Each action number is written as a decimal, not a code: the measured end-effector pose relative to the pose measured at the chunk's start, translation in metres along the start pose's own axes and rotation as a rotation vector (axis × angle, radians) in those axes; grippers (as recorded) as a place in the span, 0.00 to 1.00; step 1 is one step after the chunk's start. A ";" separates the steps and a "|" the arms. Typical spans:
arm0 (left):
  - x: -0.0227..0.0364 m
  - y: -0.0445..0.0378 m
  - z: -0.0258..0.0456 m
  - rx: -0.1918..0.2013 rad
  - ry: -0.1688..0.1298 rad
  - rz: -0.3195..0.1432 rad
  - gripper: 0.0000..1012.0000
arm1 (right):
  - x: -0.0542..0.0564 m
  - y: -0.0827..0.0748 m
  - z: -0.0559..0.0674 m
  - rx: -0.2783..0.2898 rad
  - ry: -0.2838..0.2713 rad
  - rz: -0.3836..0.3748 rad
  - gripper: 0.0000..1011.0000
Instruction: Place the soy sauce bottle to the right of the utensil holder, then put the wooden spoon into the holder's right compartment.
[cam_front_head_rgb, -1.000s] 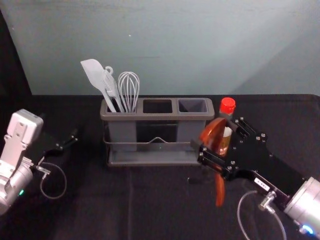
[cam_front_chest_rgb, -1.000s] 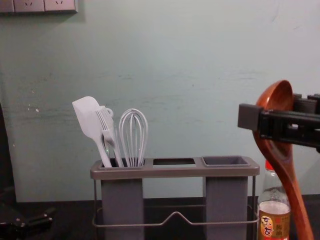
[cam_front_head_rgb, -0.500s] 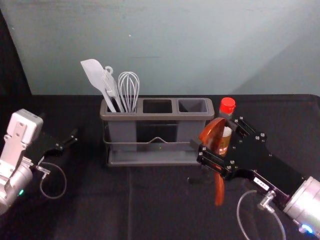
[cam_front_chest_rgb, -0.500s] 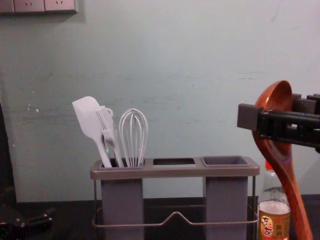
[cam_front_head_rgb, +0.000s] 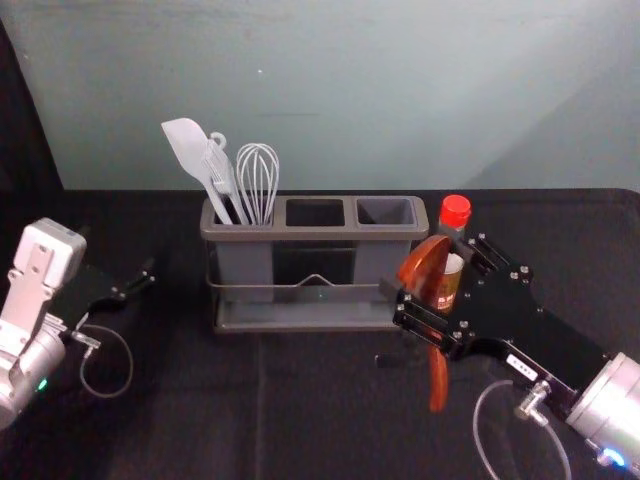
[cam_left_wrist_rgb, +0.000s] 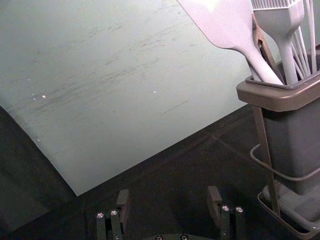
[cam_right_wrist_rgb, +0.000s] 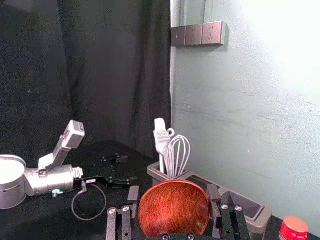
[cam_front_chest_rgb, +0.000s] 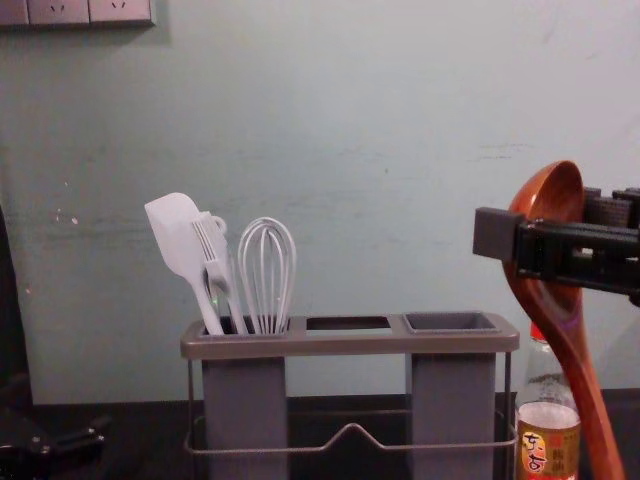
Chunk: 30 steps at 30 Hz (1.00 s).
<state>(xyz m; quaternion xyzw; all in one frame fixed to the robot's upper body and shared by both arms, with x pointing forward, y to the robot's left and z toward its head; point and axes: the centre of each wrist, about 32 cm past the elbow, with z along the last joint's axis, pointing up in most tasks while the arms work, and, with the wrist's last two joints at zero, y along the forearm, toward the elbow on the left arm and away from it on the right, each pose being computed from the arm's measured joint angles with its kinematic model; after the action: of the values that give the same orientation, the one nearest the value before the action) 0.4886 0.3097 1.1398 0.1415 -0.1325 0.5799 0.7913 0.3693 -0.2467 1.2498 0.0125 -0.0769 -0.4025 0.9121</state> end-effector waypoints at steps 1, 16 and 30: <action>0.0000 0.0000 0.0000 0.000 0.000 0.000 1.00 | 0.000 0.000 0.000 0.000 0.000 0.000 0.82; 0.0000 0.0000 0.0000 0.000 0.000 0.000 1.00 | 0.028 0.028 0.009 0.046 -0.010 -0.016 0.82; 0.0000 0.0000 0.0000 0.000 0.000 0.000 1.00 | 0.078 0.065 0.031 0.114 -0.028 0.020 0.82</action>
<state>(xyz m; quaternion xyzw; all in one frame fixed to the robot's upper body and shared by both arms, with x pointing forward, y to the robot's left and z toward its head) 0.4886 0.3097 1.1398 0.1415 -0.1325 0.5799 0.7913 0.4642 -0.2589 1.2960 0.0582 -0.1126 -0.3886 0.9127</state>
